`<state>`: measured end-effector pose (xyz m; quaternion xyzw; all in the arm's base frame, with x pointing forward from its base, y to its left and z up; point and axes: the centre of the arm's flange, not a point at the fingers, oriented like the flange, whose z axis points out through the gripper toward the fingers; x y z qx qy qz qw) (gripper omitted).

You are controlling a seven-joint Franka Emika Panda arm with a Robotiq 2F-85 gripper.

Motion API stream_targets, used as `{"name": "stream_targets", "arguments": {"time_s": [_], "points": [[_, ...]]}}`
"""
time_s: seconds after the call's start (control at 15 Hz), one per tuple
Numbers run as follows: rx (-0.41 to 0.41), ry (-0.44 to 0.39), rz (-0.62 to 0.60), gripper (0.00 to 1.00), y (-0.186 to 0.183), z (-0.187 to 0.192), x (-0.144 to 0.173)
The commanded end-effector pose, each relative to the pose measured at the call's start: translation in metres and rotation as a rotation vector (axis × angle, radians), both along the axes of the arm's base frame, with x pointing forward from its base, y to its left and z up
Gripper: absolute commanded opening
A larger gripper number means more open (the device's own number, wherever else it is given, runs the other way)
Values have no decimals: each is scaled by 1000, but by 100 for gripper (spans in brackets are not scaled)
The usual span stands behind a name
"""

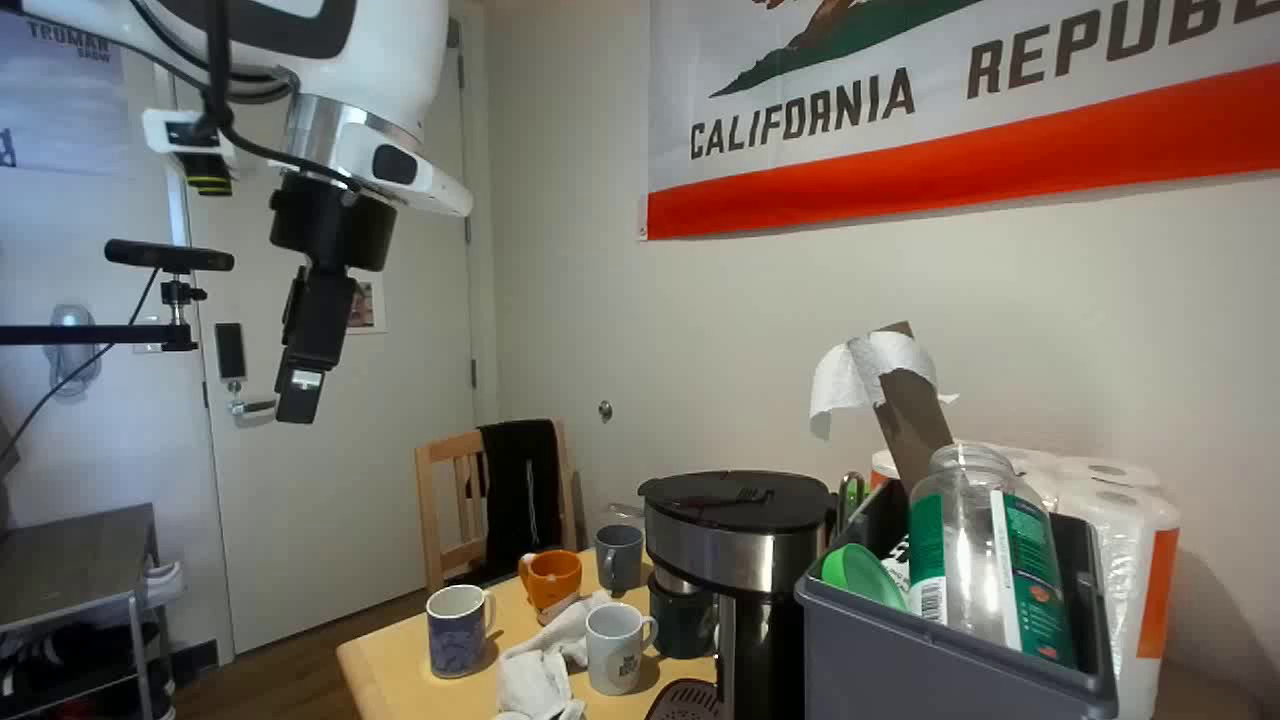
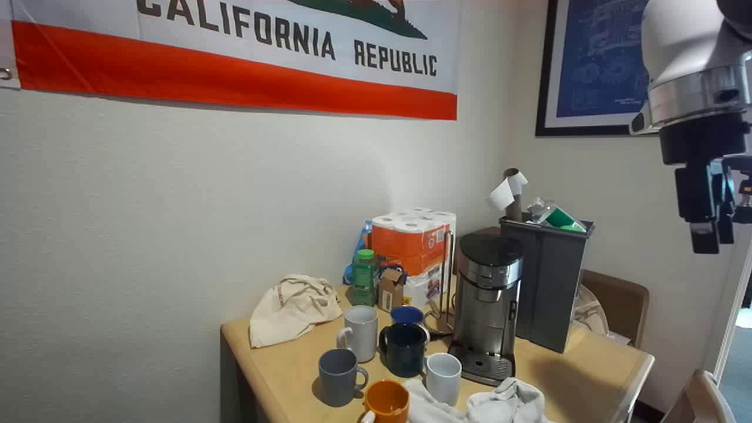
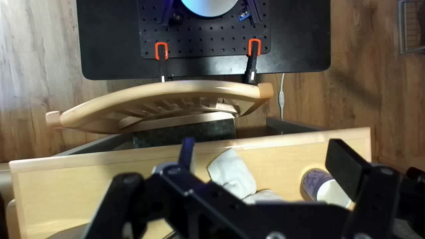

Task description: Use the towel to wipe the coffee marker

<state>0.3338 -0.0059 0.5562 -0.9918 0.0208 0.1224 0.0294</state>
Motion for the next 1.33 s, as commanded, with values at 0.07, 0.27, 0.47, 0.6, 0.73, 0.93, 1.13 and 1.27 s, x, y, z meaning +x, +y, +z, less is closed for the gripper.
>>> {"name": "stream_targets", "arguments": {"time_s": [0.07, 0.27, 0.47, 0.6, 0.73, 0.93, 1.13, 1.27], "points": [[6, -6, 11, 100, -1, -4, 7], [-6, -23, 27, 100, -3, -18, 34], [-19, -75, 64, 100, -5, -46, 69], [-27, -116, 97, 100, -3, -71, 94], [-32, -158, 126, 100, 1, -97, 117], [-33, -192, 171, 100, 13, -141, 149], [-19, -187, 200, 100, 29, -187, 166], [1, -172, 214, 100, 41, -222, 173]]}}
